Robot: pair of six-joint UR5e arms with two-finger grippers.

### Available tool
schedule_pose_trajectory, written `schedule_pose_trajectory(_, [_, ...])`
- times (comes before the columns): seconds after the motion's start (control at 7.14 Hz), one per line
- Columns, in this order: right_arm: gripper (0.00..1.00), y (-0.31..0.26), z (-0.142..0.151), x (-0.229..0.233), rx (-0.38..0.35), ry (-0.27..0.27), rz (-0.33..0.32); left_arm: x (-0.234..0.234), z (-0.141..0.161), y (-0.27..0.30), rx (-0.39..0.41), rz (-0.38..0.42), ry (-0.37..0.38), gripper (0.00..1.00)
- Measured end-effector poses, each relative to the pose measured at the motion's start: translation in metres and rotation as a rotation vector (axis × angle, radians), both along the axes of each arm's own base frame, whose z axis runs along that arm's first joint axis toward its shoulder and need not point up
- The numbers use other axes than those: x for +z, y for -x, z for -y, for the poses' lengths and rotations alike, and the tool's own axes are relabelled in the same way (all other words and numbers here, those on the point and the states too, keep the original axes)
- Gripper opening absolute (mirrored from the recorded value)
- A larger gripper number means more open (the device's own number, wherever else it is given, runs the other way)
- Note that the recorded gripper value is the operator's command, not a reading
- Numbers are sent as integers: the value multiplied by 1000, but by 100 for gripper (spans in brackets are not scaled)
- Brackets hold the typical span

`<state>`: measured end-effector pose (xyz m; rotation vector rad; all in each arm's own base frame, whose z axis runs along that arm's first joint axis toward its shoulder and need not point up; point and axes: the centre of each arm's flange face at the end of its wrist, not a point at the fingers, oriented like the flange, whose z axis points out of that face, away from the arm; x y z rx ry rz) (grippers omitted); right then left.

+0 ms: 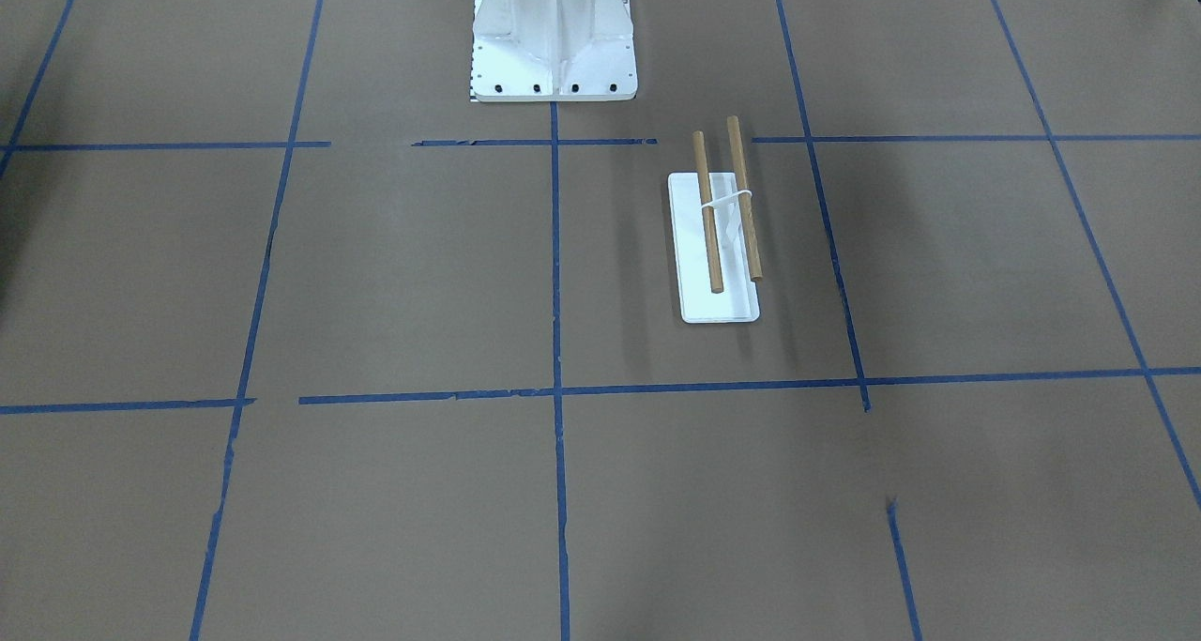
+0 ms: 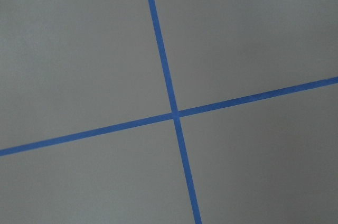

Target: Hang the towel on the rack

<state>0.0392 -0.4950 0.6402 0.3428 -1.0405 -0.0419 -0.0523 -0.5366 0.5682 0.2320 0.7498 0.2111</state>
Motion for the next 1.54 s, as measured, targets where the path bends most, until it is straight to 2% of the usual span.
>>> schedule_pose_trajectory(0.14, [0,4,16,-42,35,41,72,-13,5,-1,-16,-5,-47,100])
schedule_pose_trajectory(0.42, [0,16,50,-125,54,76,185,-51,21,-6,-157,-62,-82,100])
schedule_pose_trajectory(0.56, [0,25,63,-169,64,73,216,-69,25,-11,-227,-121,-99,100])
schedule_pose_trajectory(0.84, [0,72,73,-242,118,23,203,-91,25,-29,-280,-230,-97,100])
schedule_pose_trajectory(0.98, [0,109,69,-276,162,14,207,-98,25,-39,-285,-259,-87,100])
schedule_pose_trajectory(1.12, [0,146,63,-310,206,17,251,-107,26,-51,-290,-290,-74,100])
schedule_pose_trajectory(1.54, [0,270,9,-391,358,67,529,-139,23,-107,-312,-436,-20,100])
